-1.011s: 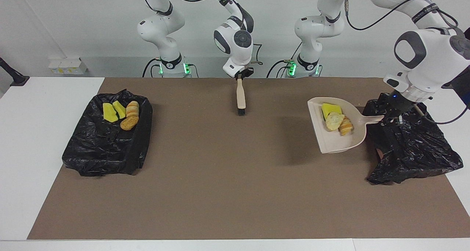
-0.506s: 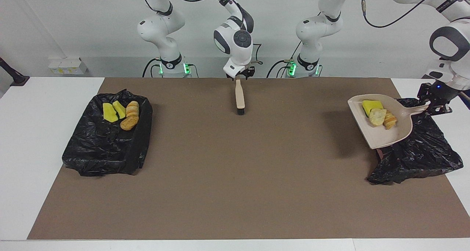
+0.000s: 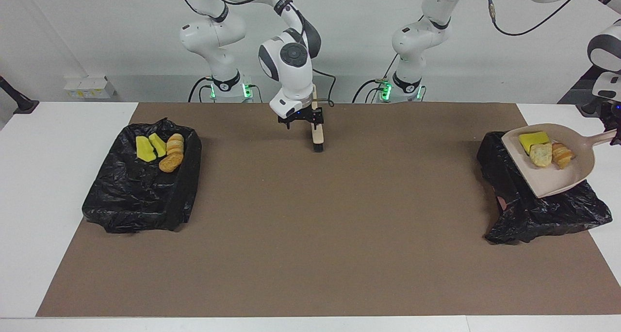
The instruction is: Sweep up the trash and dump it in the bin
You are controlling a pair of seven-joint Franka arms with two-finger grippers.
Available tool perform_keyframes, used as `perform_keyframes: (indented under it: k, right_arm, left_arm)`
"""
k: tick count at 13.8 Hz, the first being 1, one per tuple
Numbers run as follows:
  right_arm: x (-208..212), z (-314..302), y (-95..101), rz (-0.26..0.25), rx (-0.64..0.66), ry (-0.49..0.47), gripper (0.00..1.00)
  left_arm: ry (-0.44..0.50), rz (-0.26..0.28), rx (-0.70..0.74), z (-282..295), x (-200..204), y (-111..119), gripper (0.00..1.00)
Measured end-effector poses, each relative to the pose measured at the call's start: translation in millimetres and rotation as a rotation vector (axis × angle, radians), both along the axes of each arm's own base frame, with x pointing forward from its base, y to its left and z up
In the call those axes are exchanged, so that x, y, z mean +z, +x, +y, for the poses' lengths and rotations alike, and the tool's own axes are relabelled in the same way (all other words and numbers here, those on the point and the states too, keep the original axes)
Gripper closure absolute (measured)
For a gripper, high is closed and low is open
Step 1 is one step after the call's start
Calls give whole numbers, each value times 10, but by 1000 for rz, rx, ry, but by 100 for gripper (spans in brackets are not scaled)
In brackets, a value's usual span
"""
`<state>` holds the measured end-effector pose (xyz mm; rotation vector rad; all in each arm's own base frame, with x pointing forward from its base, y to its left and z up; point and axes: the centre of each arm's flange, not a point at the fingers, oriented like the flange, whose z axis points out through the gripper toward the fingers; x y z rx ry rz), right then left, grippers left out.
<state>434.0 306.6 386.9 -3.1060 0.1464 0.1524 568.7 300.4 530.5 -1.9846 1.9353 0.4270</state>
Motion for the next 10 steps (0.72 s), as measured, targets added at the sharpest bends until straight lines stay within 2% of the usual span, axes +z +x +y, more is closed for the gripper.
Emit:
perform_keyframes:
  k: [2, 4, 7, 10]
  right_arm:
    - [142, -242, 246, -43, -34, -17, 0]
    - [346, -472, 458, -62, -65, -29, 0]
    - [678, -728, 673, -71, -79, -38, 0]
    - [1038, -991, 828, -108, -90, -28, 0]
  left_arm:
    - [94, 0, 43, 18, 27, 35, 69]
    - [192, -9, 56, 1, 76, 71, 69]
    - [285, -92, -18, -79, 238, 161, 69]
    - [369, -140, -84, -332, 533, 198, 69]
